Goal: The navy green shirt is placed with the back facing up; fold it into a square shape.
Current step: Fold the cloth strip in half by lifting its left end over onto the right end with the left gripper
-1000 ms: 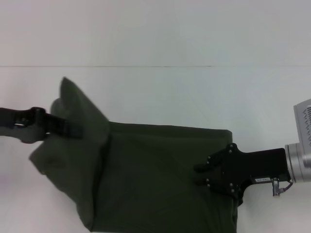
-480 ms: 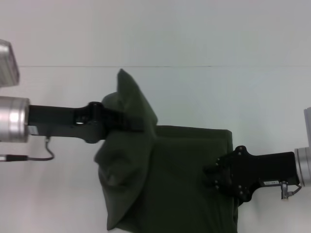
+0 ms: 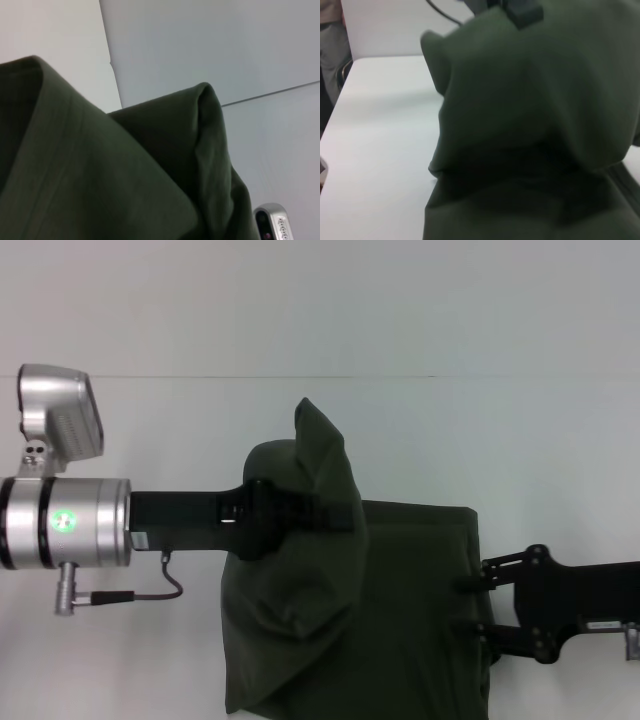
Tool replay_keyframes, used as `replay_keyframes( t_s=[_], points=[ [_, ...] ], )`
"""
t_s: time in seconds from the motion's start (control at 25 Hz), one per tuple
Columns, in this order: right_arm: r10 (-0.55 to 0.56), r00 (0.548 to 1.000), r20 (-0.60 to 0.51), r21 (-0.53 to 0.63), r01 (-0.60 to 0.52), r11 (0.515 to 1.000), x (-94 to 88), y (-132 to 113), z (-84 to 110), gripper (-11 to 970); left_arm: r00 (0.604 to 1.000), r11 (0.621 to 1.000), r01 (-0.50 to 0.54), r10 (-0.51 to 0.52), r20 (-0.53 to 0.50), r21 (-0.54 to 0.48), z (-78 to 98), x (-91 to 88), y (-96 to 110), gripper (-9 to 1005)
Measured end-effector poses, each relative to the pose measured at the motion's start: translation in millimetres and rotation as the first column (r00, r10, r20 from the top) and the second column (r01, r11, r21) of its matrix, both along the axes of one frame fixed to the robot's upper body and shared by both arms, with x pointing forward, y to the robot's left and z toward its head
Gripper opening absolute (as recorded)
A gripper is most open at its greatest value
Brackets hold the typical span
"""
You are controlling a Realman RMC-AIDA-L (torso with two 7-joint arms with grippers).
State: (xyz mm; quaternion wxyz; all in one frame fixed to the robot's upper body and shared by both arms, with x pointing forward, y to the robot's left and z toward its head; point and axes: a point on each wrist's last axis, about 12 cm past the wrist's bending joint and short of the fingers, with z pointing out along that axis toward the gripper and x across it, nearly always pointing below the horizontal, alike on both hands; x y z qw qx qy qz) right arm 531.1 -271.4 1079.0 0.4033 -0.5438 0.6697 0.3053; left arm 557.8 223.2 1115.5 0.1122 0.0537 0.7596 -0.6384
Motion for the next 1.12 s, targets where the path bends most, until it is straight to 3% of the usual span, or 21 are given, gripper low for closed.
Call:
replay_keyframes(
  t_s=[0.12,0.76,1.12],
  points=[
    [-0.025,1.000,0.004,0.018,0.025,1.000,-4.0,-9,2.9,495,1.000,1.000,-0.007,0.007,0.006,-0.002,-3.8,-0.8,-7,140],
    [-0.077,0.997,-0.012,0.025,0.077,0.997,-12.1,-21,-1.8,571,0.999,0.999,-0.006,0.008,-0.036,0.032,-45.2,-17.8,-47,158],
    [-0.080,0.997,-0.013,0.023,0.080,0.997,-12.7,-23,-2.3,577,1.000,0.999,-0.013,0.014,-0.018,0.046,-53.6,-20.2,-56,198]
  ],
)
